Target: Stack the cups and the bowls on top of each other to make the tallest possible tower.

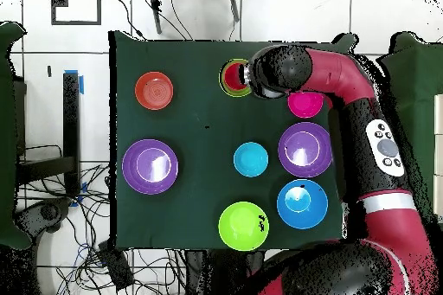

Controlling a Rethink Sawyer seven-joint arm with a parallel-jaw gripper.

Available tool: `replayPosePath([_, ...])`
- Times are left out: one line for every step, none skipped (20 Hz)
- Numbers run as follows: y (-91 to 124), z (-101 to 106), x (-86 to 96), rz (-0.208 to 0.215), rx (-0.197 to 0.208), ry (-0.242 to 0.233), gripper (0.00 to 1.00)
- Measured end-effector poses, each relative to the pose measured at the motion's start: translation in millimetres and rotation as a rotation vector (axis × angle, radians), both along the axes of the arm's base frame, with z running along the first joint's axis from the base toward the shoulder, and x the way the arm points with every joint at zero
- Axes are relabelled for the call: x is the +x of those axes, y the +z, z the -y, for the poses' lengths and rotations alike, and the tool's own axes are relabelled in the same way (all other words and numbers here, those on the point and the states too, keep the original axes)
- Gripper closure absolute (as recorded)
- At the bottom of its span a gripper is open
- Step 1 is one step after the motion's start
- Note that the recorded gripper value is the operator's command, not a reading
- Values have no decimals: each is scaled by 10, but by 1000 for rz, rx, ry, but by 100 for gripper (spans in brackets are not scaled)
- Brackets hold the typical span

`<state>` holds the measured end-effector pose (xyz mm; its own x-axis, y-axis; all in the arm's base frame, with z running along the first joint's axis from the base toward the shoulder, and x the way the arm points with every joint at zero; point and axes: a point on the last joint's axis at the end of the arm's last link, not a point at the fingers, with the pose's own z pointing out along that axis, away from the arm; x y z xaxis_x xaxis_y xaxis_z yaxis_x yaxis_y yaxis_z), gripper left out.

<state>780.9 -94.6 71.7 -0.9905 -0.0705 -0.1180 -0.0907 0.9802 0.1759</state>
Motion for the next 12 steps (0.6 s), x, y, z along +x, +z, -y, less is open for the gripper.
replayPosePath([-2,1,-2,0,0,0,100])
replayPosePath([-3,2,-4,-1,0,0,100])
replayPosePath([-3,2,-5,-1,0,0,100])
replayPosePath([-3,3,-5,-1,0,0,100])
replayPosePath([-10,2,-5,4,0,-1,0])
replayPosePath([-11,1,-5,4,0,-1,0])
replayPosePath([-12,1,-5,5,0,-1,0])
replayPosePath([-14,1,-4,5,0,-1,0])
replayPosePath([-18,-3,-4,8,0,0,0])
replayPosePath([-25,-9,-8,11,-1,1,0])
replayPosePath([-31,-15,-12,13,-1,1,0])
replayPosePath([-38,-23,-18,13,0,3,0])
